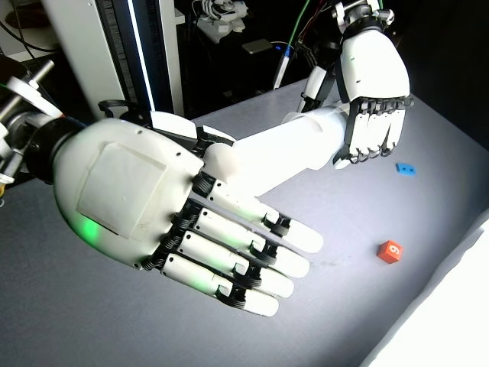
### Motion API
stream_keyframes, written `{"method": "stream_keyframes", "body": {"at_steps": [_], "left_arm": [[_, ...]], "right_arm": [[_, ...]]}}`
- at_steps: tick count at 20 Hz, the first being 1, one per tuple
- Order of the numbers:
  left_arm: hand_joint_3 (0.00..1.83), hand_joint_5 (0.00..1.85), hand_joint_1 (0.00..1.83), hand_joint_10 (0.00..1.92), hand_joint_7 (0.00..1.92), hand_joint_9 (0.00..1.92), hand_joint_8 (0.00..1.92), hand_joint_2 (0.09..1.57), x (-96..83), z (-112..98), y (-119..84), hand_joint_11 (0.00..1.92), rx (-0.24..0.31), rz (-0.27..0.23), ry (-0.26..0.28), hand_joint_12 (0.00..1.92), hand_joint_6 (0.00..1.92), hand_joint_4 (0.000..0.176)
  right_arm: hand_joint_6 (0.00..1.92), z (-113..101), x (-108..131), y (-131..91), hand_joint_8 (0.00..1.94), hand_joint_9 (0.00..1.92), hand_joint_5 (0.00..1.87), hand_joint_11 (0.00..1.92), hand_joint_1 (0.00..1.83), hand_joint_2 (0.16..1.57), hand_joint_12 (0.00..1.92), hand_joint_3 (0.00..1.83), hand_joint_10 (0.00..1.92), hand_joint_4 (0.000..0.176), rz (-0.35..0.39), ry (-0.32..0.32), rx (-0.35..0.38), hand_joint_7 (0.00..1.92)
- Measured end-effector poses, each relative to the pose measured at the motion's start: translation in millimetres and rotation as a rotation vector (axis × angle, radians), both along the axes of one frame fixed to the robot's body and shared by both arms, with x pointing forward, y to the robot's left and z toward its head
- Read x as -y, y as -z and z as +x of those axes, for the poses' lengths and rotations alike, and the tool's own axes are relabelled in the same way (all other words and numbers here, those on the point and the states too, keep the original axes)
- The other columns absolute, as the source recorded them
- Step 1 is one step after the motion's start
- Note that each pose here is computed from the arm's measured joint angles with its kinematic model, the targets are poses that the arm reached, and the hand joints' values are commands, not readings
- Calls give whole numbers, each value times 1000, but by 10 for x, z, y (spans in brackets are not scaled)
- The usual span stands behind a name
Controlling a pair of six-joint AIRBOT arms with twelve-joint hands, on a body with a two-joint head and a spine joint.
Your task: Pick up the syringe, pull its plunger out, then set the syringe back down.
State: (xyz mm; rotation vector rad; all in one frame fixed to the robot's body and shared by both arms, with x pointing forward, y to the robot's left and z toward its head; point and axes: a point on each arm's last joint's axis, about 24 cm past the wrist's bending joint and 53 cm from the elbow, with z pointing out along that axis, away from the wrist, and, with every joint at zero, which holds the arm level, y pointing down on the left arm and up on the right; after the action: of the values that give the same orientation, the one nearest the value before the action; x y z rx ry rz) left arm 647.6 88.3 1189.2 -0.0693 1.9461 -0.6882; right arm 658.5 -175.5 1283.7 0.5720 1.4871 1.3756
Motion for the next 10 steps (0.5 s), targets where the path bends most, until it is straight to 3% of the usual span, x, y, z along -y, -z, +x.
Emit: {"method": "stream_keyframes", "body": {"at_steps": [4,10], "left_arm": [[1,949,1239,1196,845,739,1430,1165,-28,18,44,519,18,43,15,1386,850,0],[1,938,1232,1191,844,741,1421,1168,-61,43,49,509,26,57,10,1400,879,0]], "right_arm": [[0,-58,-67,71,0,0,0,0,535,620,0,0,0,0,24,-25,-51,0],[0,-171,-197,45,0,0,0,0,470,594,0,0,0,0,46,-63,-65,0]]}}
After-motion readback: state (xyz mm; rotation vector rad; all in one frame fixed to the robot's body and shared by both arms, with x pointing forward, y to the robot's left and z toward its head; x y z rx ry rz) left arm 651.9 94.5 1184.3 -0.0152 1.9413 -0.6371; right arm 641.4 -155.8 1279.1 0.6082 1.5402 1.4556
